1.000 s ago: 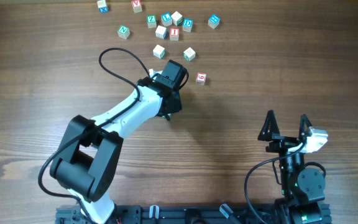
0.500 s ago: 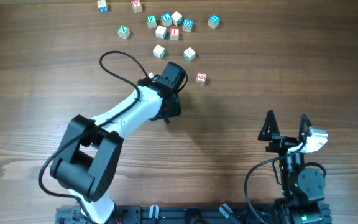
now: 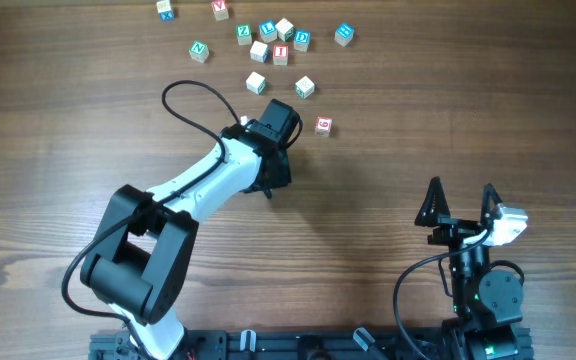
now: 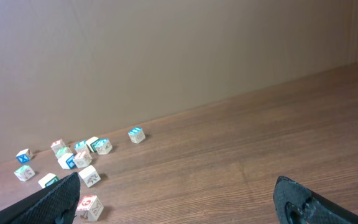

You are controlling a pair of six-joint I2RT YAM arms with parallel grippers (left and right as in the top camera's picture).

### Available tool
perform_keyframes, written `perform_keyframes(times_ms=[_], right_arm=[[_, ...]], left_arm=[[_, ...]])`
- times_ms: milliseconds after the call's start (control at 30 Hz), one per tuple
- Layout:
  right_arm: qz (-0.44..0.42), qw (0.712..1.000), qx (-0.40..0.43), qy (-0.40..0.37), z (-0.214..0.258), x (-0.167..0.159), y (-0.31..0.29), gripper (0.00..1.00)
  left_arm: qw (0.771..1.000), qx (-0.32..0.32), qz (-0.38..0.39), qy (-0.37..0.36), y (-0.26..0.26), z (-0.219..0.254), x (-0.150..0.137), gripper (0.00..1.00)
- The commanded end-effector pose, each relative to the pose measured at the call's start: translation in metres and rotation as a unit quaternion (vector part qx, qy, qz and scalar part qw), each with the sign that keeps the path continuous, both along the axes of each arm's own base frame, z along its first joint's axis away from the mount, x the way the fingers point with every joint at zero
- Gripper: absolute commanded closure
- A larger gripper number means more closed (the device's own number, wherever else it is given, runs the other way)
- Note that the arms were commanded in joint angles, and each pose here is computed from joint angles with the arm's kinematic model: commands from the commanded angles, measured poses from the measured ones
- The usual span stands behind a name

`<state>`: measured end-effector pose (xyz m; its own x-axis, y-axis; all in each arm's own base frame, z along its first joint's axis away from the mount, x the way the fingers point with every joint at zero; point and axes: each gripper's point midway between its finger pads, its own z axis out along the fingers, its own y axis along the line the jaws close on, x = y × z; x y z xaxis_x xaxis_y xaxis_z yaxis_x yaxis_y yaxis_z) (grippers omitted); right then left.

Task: Form a tower
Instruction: 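Carry the A block toward the table center with the left gripper, then set the A block down and open the left gripper, lifting away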

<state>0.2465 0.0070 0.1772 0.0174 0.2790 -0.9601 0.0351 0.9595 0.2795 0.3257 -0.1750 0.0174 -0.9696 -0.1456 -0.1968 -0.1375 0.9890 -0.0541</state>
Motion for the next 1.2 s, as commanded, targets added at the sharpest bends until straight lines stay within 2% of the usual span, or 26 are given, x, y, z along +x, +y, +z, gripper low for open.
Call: perform_keyframes(times_ms=[0, 100, 167, 267, 367, 433, 567, 700, 1167], right_arm=[[-0.007, 1.000, -0.008, -0.003, 0.001, 0.000, -0.003, 0.00], [-0.007, 1.000, -0.008, -0.003, 0.001, 0.000, -0.003, 0.00], [-0.007, 1.000, -0.008, -0.003, 0.001, 0.000, -0.003, 0.00], [-0.007, 1.000, -0.008, -0.003, 0.001, 0.000, -0.003, 0.00], [-0.007, 1.000, -0.008, -0.003, 0.001, 0.000, -0.003, 0.00], [-0.007, 1.000, -0.008, -0.003, 0.001, 0.000, -0.003, 0.00], [-0.007, 1.000, -0.008, -0.003, 0.001, 0.000, -0.003, 0.00], [-0.007, 1.000, -0.008, -0.003, 0.001, 0.000, -0.003, 0.00], [-0.007, 1.000, -0.008, -0.003, 0.001, 0.000, -0.003, 0.00]], left_arm=[[1.000, 0.008, -0.025, 0.006, -0.001, -0.006, -0.004, 0.37], [0.999, 0.007, -0.039, -0.002, -0.002, -0.005, 0.000, 0.30], [0.998, 0.003, -0.052, -0.019, -0.001, 0.002, 0.012, 0.28], [0.998, -0.011, -0.022, -0.050, 0.011, 0.024, 0.039, 0.24], [0.997, -0.017, 0.018, -0.070, 0.036, 0.039, 0.061, 0.12], [0.997, -0.015, 0.040, -0.068, 0.054, 0.039, 0.065, 0.00], [0.995, 0.000, 0.097, -0.036, 0.103, 0.034, 0.060, 0.00], [0.992, 0.001, 0.125, -0.036, 0.125, 0.034, 0.064, 0.00], [0.991, 0.001, 0.130, -0.036, 0.129, 0.034, 0.064, 0.00]])
